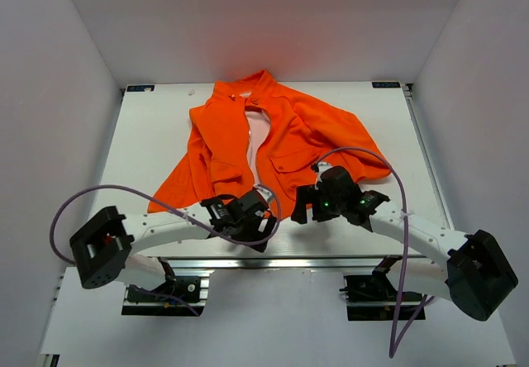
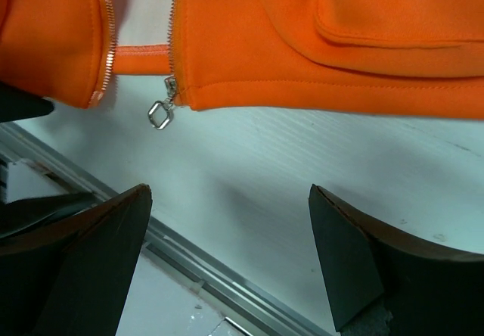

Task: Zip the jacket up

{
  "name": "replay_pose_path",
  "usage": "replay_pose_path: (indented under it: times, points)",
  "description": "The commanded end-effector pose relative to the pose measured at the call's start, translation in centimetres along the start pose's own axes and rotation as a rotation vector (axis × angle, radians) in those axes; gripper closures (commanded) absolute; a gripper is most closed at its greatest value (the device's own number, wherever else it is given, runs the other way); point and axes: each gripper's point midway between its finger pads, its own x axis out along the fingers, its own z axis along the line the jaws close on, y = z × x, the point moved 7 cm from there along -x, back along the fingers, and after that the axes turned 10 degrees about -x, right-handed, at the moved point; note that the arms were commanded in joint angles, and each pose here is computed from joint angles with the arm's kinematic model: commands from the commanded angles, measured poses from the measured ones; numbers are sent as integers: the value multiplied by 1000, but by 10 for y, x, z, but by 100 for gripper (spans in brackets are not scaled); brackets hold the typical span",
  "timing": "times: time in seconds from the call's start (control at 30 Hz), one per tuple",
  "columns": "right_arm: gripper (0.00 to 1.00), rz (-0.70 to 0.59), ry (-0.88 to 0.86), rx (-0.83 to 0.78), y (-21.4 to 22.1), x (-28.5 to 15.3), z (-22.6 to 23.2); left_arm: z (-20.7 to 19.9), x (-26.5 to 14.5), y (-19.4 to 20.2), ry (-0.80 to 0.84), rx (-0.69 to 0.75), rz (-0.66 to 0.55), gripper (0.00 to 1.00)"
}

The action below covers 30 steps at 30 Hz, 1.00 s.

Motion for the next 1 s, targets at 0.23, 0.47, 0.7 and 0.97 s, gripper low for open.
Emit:
replay_pose_path:
  times: [0.23, 0.47, 0.7, 0.97]
  points:
    - [11, -57, 185, -212, -32, 14, 19, -14, -111, -51, 171, -328, -417, 2]
    - [16, 0, 264, -221, -39, 49, 39, 15, -86, -86, 165, -552, -484, 2]
    - [29, 87, 341, -262, -26, 80, 41, 41, -46, -83, 89, -561, -386, 2]
    - [66, 156, 384, -258, -4, 90, 38, 42, -41, -81, 103, -554, -395, 2]
